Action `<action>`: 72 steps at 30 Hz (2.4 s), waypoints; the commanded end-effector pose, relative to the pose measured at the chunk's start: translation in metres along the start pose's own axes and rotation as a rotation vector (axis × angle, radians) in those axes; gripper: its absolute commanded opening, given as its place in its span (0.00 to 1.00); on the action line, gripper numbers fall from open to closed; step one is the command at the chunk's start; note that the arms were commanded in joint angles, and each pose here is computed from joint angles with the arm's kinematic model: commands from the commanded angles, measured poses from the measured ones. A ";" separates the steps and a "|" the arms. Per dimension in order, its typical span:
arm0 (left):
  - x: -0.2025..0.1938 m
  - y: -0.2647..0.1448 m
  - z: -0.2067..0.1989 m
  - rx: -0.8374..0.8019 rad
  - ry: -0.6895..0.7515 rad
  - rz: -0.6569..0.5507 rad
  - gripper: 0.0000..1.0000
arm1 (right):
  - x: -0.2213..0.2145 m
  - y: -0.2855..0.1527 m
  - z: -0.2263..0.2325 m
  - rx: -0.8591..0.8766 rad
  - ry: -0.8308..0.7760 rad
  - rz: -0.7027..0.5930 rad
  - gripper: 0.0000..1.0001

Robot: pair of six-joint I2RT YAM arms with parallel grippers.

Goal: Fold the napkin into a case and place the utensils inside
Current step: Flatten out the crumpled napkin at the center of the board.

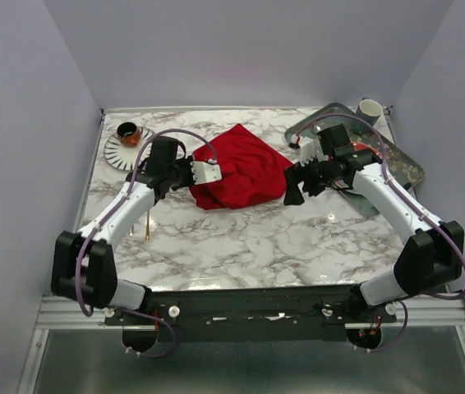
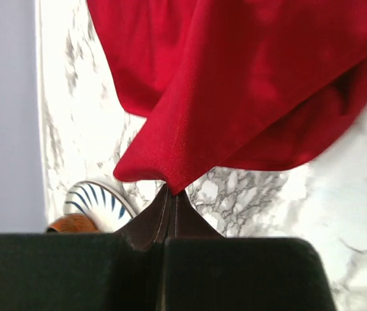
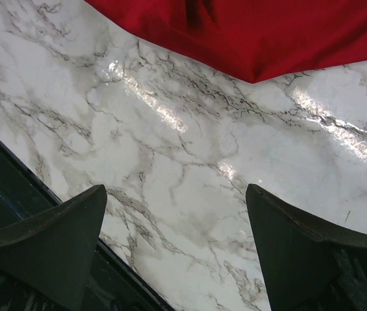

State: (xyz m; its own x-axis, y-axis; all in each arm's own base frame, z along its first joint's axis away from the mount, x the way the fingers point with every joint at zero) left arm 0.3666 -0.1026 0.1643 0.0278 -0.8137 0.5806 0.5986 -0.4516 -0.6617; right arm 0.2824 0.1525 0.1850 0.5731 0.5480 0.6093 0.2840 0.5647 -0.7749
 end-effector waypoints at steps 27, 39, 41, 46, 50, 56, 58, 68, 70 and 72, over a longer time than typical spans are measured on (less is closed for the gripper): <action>0.085 -0.076 -0.055 -0.269 -0.438 -0.054 0.00 | 0.091 0.042 0.077 0.231 -0.446 -0.504 1.00; 0.086 -0.060 -0.052 -0.352 -0.561 -0.084 0.00 | 0.144 0.082 0.107 0.339 -0.447 -0.680 0.99; 0.085 -0.061 -0.050 -0.352 -0.580 -0.086 0.00 | 0.144 0.091 0.110 0.367 -0.446 -0.693 0.97; 0.084 -0.061 -0.048 -0.363 -0.613 -0.098 0.00 | 0.140 0.103 0.116 0.447 -0.394 -0.680 0.87; 0.083 -0.061 -0.052 -0.374 -0.625 -0.112 0.00 | 0.142 0.109 0.115 0.447 -0.379 -0.702 0.70; 0.084 -0.065 -0.050 -0.371 -0.636 -0.135 0.00 | 0.147 0.113 0.118 0.492 -0.356 -0.680 0.10; 0.085 -0.067 -0.048 -0.366 -0.626 -0.144 0.00 | 0.147 0.110 0.119 0.502 -0.353 -0.676 0.01; 0.070 -0.110 -0.029 -0.050 -0.270 -0.295 0.99 | 0.127 0.091 0.139 0.650 -0.303 -0.610 0.01; 0.068 -0.115 -0.038 -0.030 -0.195 -0.334 0.99 | 0.127 0.089 0.141 0.677 -0.293 -0.600 0.01; 0.062 -0.116 -0.048 -0.009 -0.121 -0.364 0.99 | 0.127 0.089 0.143 0.705 -0.286 -0.589 0.01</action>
State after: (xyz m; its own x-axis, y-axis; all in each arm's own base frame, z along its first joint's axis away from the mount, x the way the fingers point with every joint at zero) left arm 0.2677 -0.1226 0.2496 0.1969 -0.5013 0.8425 0.5141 -0.6790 -0.5242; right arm 0.2872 0.3624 0.2054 0.2023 0.1328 0.9703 -0.0205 0.9911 -0.1314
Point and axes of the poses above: each gripper's point midway between its finger pads, its own y axis out along the fingers, its own z axis along the line the jaws close on, x = y × z, the point moved 4 cm from there along -y, back along the fingers, and after that the axes turned 10 degrees about -y, right-handed, at the moved point
